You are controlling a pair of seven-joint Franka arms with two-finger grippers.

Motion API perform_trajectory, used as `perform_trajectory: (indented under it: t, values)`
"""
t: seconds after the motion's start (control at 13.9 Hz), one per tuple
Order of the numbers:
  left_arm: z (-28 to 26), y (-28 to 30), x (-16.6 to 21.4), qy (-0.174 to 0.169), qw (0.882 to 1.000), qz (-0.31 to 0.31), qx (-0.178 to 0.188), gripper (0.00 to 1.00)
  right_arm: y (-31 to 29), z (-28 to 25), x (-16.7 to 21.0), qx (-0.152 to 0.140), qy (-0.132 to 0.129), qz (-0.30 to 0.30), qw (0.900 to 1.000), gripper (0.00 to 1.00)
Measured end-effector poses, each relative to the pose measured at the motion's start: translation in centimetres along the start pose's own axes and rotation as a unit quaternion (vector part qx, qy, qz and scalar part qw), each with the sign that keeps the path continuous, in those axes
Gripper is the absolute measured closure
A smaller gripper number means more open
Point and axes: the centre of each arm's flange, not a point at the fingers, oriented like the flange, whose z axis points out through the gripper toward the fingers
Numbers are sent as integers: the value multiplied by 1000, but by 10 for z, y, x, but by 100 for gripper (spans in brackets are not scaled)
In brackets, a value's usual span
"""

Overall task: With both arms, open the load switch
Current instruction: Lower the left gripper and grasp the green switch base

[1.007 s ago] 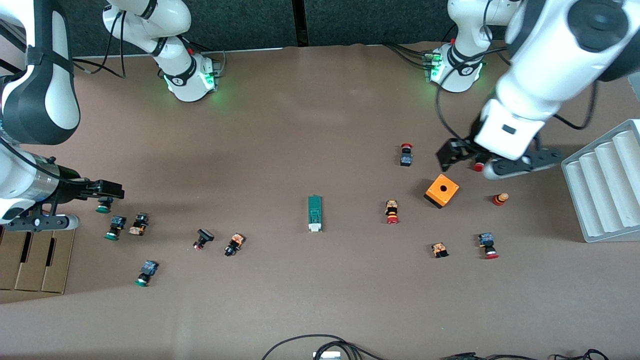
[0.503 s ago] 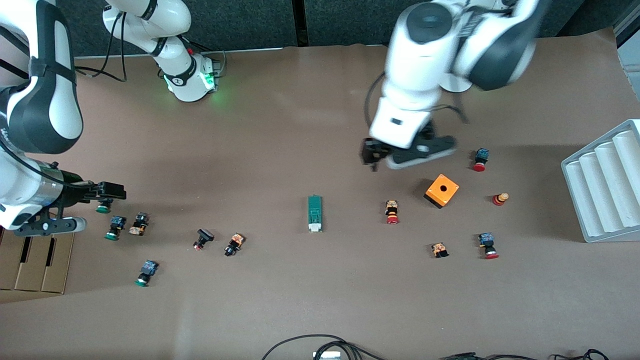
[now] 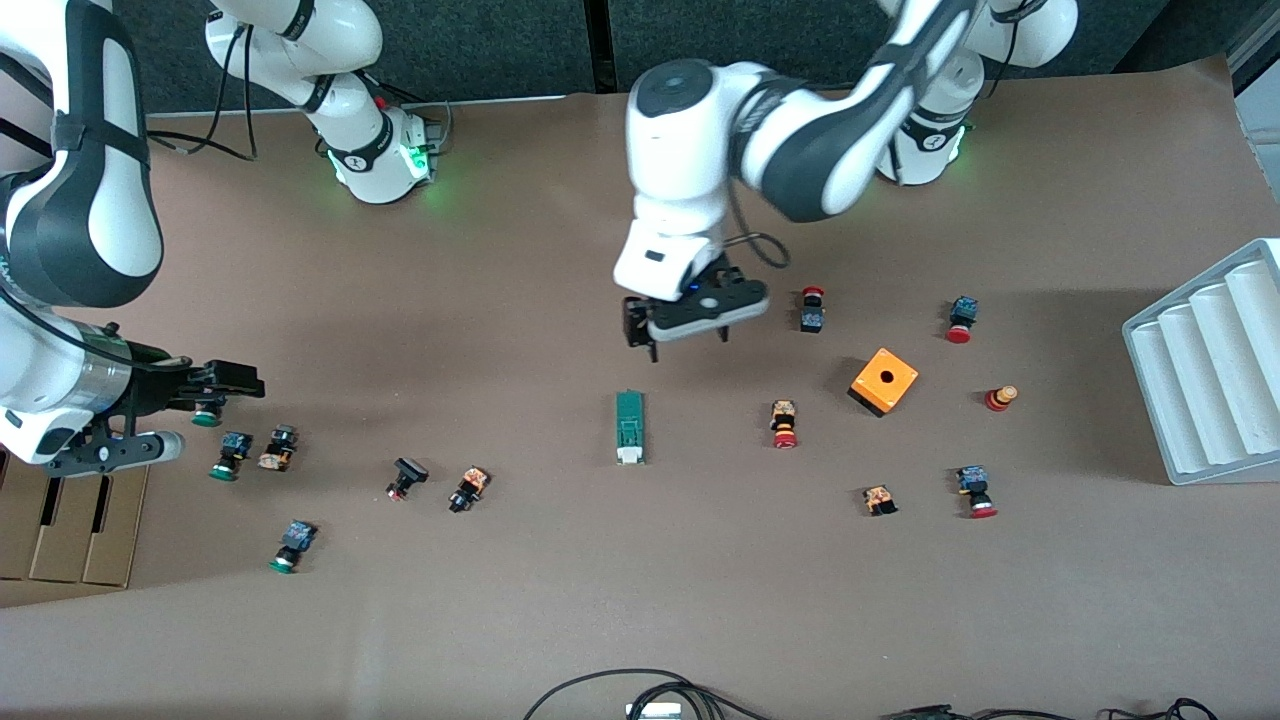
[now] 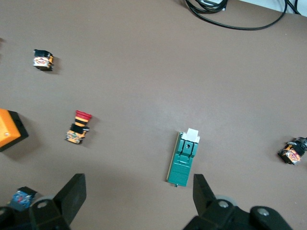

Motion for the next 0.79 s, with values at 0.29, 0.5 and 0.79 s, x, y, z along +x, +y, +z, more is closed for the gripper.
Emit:
perform_trajectory:
  t: [0.29, 0.5, 0.79]
  values:
    - [60, 37, -64, 63, 998, 21, 8, 1, -1, -3, 0, 0, 3, -9, 1000, 0]
    - [108, 49, -100, 101, 994, 31, -2, 1, -6, -9, 1, -2, 9, -14, 1000, 0]
    - [151, 35, -132, 157, 985, 64, -21, 1, -14, -10, 2, -3, 11, -22, 1000, 0]
